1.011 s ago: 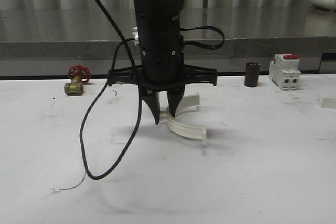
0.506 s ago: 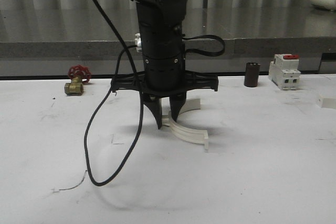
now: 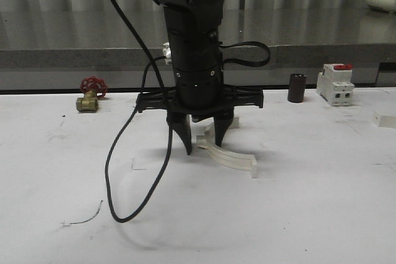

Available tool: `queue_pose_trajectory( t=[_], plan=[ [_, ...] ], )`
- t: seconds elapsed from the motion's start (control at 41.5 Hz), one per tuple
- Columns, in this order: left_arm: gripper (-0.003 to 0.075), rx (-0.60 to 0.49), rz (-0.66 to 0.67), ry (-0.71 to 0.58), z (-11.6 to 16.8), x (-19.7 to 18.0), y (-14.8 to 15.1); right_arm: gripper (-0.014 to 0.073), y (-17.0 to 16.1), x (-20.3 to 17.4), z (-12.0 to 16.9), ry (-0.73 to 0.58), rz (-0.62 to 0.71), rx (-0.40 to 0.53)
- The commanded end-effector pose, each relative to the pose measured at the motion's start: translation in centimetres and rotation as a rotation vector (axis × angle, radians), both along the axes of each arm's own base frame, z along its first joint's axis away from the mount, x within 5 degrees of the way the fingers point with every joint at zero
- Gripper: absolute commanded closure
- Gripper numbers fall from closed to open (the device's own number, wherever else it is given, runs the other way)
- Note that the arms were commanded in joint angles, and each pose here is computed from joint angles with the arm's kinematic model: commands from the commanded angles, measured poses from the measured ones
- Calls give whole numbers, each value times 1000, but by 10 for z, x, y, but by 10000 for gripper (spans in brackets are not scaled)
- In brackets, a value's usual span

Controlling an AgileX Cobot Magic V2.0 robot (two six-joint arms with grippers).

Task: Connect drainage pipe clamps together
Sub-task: 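Lower the clamp half, open the left gripper and withdraw, then move the right gripper to the other white clamp half's end tab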

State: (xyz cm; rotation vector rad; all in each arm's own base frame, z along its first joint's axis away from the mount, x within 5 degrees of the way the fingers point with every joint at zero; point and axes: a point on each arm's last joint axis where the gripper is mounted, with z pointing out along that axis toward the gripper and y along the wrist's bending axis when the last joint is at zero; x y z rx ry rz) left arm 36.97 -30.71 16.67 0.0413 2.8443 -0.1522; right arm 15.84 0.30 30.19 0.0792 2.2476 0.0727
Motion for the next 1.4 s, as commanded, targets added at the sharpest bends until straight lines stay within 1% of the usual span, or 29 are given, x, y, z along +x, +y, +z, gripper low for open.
queue_pose_trajectory(
  t=[0.0, 0.144, 0.241, 0.337, 0.361, 0.385, 0.506, 0.578, 0.65, 0.795, 0.915, 1.036, 1.204, 1.373],
  plan=[
    [381, -47, -73, -144, 63, -5, 1, 86, -2, 4, 15, -93, -4, -15],
    [382, 10, -252, -263, 114, -15, 15, 86, -2, 4, 15, -93, -4, -15],
    [386, 30, -392, -364, 158, -30, 28, 86, -2, 4, 15, -93, -4, -15],
    [386, 35, -478, -460, 198, -49, 45, 86, -2, 4, 15, -93, -4, -15],
    [386, 41, -494, -473, 203, -52, 48, 86, -2, 4, 15, -93, -4, -15],
    [386, 43, -514, -505, 214, -59, 55, 86, -2, 4, 15, -93, -4, -15],
    [386, 7, -571, -602, 249, -87, 85, 86, -2, 4, 15, -93, -4, -15],
    [386, -34, -556, -671, 267, -104, 107, 86, -2, 4, 15, -93, -4, -15],
    [386, -44, -535, -728, 275, -121, 129, 86, -2, 4, 15, -93, -4, -15],
    [386, -46, -491, -804, 275, -160, 172, 86, -2, 4, 15, -93, -4, -15],
    [386, -64, -474, -842, 261, -198, 201, 86, -2, 4, 15, -93, -4, -15],
    [386, -113, -464, -867, 243, -236, 224, 86, -2, 4, 15, -93, -4, -15],
    [386, -153, -453, -909, 217, -281, 252, 86, -2, 4, 15, -93, -4, -15],
    [386, -175, -443, -965, 197, -310, 271, 86, -2, 4, 15, -93, -4, -15]
  ],
)
